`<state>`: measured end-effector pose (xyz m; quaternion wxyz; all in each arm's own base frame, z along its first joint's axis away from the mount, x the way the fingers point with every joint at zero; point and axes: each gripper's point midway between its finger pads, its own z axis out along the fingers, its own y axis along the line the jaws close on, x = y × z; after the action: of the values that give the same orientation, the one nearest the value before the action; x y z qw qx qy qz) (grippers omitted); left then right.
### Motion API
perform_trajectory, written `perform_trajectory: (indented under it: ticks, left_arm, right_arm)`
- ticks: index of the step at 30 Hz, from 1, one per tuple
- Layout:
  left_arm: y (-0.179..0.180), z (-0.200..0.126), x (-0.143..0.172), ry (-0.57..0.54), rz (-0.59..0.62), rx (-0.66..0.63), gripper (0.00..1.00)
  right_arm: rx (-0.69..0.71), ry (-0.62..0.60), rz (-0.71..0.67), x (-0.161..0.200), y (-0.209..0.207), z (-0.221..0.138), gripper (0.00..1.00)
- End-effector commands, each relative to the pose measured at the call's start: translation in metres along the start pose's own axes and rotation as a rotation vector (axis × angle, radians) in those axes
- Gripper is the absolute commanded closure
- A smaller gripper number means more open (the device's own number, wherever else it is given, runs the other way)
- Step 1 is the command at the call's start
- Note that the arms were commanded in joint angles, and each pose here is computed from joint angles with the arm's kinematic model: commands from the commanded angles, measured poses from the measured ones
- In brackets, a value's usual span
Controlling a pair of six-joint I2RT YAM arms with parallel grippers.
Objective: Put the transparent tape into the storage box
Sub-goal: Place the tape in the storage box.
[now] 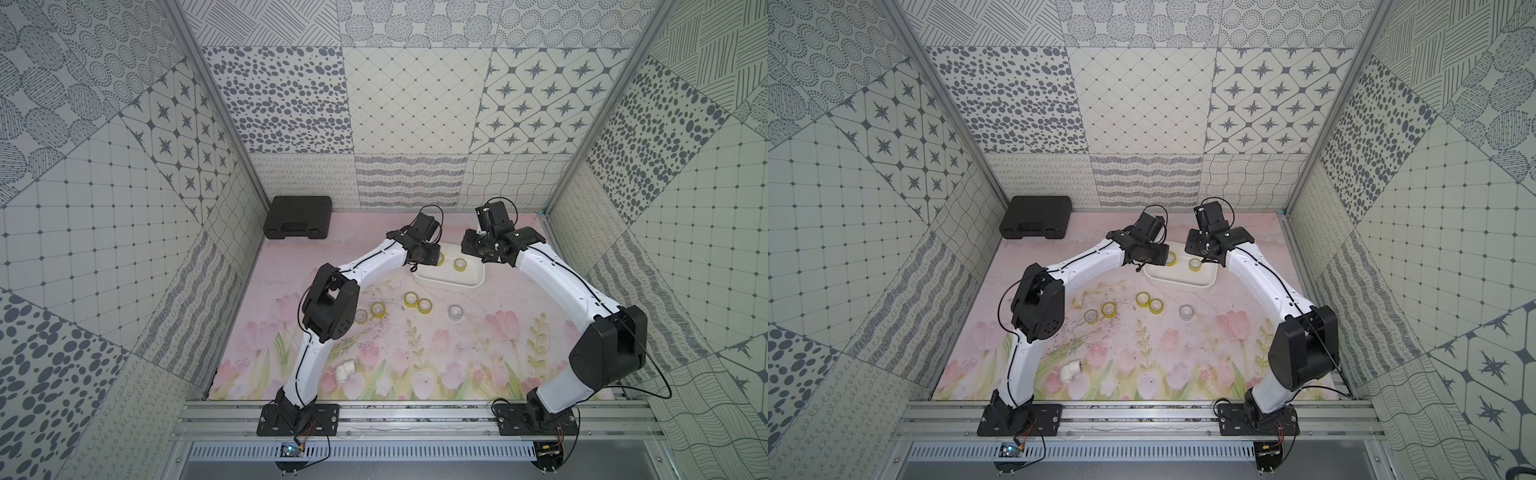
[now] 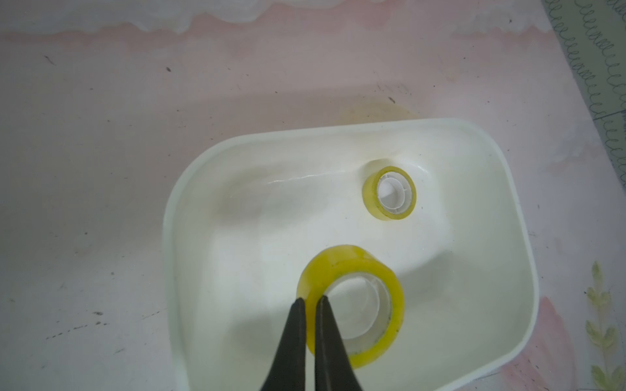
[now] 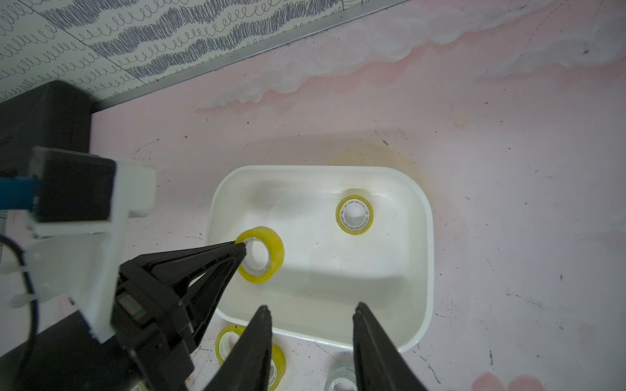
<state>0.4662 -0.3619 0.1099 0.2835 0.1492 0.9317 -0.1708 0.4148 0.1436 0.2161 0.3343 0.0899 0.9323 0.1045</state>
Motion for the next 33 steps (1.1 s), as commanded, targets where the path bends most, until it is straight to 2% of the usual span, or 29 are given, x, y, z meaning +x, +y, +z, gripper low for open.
perform_trajectory:
  ticks: [1, 14, 28, 33]
  left_arm:
    - [-0.012, 0.023, 0.016, 0.070, 0.020, 0.028, 1.00]
    - [-0.016, 0.068, 0.016, 0.072, -0.010, 0.012, 1.00]
    - [-0.005, 0.084, 0.007, 0.051, -0.028, -0.053, 1.00]
    - [-0.009, 0.085, 0.002, 0.029, -0.033, -0.031, 0.80]
  right_arm:
    - [-0.030, -0.024, 0.014, -0.004, 0.003, -0.005, 0.58]
    - [-0.031, 0.024, -0.002, 0.013, 0.000, 0.007, 0.58]
    - [-0.038, 0.053, -0.023, 0.017, 0.001, 0.016, 0.56]
    - [-0.050, 0.055, -0.032, 0.018, 0.002, 0.013, 0.52]
